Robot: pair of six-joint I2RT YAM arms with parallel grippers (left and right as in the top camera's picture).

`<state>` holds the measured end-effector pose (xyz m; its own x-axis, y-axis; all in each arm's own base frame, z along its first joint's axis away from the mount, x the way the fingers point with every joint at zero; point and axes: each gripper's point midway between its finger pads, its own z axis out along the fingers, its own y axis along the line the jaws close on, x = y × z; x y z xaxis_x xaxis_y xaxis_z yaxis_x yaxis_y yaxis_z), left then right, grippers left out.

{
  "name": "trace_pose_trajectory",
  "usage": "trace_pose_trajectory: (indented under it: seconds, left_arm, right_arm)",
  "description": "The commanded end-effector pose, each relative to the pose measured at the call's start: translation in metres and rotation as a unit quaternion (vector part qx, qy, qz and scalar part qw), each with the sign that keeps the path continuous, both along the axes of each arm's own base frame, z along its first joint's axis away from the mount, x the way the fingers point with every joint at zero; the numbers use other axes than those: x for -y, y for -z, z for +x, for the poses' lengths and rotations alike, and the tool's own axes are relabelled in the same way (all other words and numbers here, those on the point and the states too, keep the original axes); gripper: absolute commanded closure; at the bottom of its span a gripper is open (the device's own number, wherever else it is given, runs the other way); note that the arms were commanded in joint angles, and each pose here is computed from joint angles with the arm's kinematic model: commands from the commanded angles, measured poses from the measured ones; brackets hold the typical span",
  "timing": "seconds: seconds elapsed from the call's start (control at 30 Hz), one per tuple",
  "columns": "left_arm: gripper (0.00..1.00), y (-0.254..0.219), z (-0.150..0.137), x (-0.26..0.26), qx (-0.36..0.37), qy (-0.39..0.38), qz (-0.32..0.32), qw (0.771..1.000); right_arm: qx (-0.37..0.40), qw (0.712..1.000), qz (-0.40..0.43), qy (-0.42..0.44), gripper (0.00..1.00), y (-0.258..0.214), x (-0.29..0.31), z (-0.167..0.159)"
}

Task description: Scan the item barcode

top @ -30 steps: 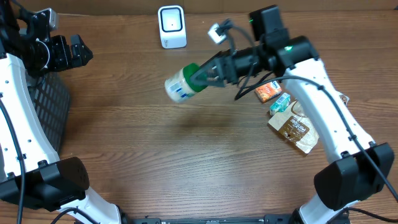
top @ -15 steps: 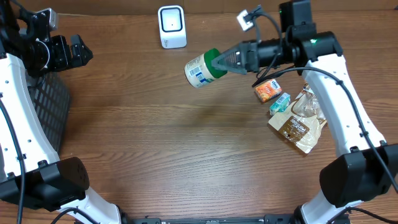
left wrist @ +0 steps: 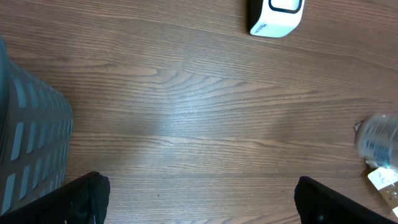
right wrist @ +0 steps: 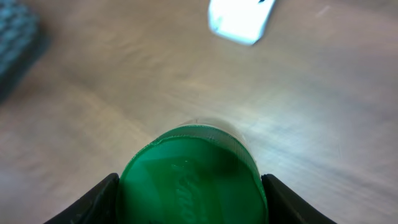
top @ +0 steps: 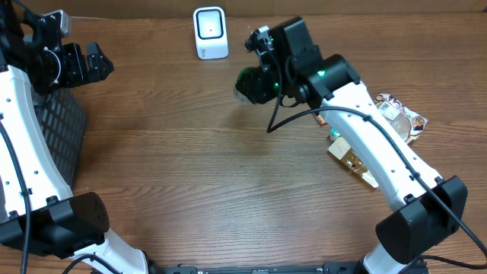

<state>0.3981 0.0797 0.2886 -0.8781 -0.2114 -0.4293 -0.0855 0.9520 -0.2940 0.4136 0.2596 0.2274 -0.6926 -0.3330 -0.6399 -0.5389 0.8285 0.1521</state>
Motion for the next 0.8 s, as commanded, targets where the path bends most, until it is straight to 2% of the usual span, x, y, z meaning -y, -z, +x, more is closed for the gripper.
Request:
trace_pose_trajectory:
  seconds: [0.0,0.07,0.2,0.43,0.6,0.77]
  left_arm:
    - [0.01,-0.013,-0.003,-0.001,0.020,0.006,0.011,1.000]
    - [0.00,-0.013,-0.003,-0.001,0.020,0.006,0.011,1.000]
    - [0.01,-0.013,-0.003,-0.001,0.020,0.006,0.011,1.000]
    - [0.01,-0.013,-0.003,-0.001,0.020,0.006,0.011,1.000]
    - [0.01,-0.013,-0.003,-0.001,0.020,0.006,0.011,1.000]
    - [0.01,-0.013,-0.003,-0.001,0.020,0.006,0.011,1.000]
  right_arm:
    - [0.105,0.991,-0.058,0.059,0.64,-0.025,0.013,0.035]
    - [0.158,0.984,-0.064,0.059,0.64,-0.036,0.007,0.052]
    - [0.268,0.959,-0.096,-0.006,0.62,-0.049,-0.015,0.086]
    - [0.432,0.878,-0.186,-0.091,0.58,-0.040,-0.048,0.141]
    - [0.493,0.819,-0.258,-0.139,0.58,-0.006,-0.065,0.165]
    - [0.507,0.782,-0.311,-0.184,0.58,0.031,-0.076,0.172]
